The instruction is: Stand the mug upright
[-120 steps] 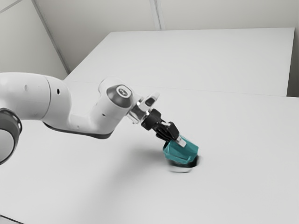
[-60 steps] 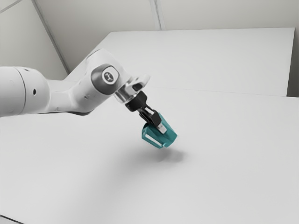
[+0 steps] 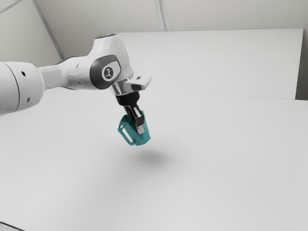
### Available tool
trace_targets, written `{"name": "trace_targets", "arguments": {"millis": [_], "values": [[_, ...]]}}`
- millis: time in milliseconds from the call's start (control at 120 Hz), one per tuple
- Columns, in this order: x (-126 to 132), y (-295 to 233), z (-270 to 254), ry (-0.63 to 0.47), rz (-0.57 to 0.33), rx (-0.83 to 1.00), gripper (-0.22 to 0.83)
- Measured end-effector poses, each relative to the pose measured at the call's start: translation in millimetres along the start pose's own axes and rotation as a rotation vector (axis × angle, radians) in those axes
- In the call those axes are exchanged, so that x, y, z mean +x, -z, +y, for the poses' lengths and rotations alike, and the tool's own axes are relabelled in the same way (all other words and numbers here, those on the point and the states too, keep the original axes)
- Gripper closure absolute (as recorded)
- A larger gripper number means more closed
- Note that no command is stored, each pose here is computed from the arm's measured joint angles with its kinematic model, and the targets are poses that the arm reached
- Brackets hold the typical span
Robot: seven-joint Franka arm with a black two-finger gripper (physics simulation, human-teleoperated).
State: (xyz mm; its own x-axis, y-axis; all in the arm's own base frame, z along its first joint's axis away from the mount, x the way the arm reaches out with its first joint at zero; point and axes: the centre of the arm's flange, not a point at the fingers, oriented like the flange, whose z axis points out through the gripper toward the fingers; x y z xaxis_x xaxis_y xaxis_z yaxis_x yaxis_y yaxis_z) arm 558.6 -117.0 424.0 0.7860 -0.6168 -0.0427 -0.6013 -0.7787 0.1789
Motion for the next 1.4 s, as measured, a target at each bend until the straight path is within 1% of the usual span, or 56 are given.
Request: {"name": "trace_targets", "arguments": {"millis": [217,450,642,808,983,1400], "values": [[-14.8,7.1,-12.9,0.056,-0.058,0.074,0.76],[-38.3,13.4,-26.5,0.135,-0.081,0.108,0.76],[-60.0,2.5,-23.3,0.182,-0.11,0.125,0.76],[-78.1,-19.9,-21.1,0.216,-0.125,0.138,0.76],[-84.5,-42.7,-20.4,0.234,-0.121,0.169,0.77],[-78.9,-56.0,-26.7,0.25,-0.057,0.279,0.76]]}}
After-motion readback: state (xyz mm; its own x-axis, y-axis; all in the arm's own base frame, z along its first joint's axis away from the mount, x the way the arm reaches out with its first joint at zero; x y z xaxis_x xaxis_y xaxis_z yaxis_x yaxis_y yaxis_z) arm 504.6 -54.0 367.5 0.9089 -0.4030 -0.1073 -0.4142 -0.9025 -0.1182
